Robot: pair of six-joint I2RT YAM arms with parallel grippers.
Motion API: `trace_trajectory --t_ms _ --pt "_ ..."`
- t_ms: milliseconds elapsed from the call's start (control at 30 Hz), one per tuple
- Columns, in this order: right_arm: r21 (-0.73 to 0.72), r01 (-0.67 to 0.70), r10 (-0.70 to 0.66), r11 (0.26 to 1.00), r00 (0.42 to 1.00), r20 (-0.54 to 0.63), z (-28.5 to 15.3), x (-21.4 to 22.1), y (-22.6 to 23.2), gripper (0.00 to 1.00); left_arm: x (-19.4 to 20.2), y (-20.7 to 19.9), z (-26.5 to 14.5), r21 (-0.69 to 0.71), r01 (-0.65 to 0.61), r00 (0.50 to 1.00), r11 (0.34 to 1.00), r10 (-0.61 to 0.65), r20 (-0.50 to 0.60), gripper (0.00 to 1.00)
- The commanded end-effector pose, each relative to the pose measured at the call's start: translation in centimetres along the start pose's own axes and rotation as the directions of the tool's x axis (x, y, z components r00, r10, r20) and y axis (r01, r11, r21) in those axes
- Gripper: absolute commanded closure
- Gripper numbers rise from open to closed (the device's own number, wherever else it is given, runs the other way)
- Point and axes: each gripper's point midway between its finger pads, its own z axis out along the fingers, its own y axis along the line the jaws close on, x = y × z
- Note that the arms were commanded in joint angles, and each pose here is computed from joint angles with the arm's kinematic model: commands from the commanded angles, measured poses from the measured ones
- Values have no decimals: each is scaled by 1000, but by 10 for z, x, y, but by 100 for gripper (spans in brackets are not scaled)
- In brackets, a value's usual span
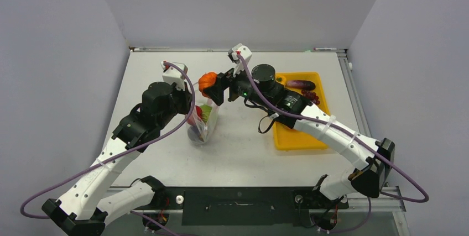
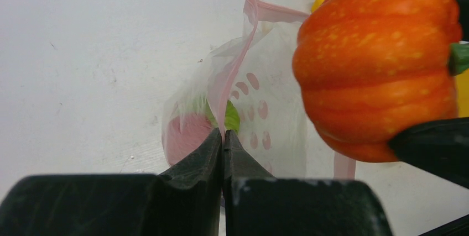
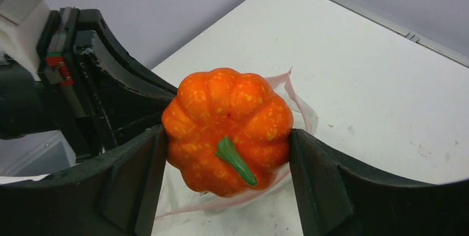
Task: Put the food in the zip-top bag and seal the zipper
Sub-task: Place the fake vegetable in the zipper food storage bag.
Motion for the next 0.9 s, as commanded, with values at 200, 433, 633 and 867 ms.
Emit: trace_trajectory --t_ms 200,433,633,867 --pt "48 66 -66 997 998 -4 25 1 -2 64 -14 -3 0 23 15 999 1000 -16 51 100" --pt "98 146 -135 985 985 -104 28 28 -6 59 -14 -4 -1 27 16 998 1000 -17 53 100" --pt "151 193 -172 969 974 -146 28 38 -10 42 -14 -4 0 28 17 998 999 -19 52 100" --pt "170 207 -185 964 973 -135 25 35 -8 12 -14 -3 0 26 17 998 1000 -19 52 100"
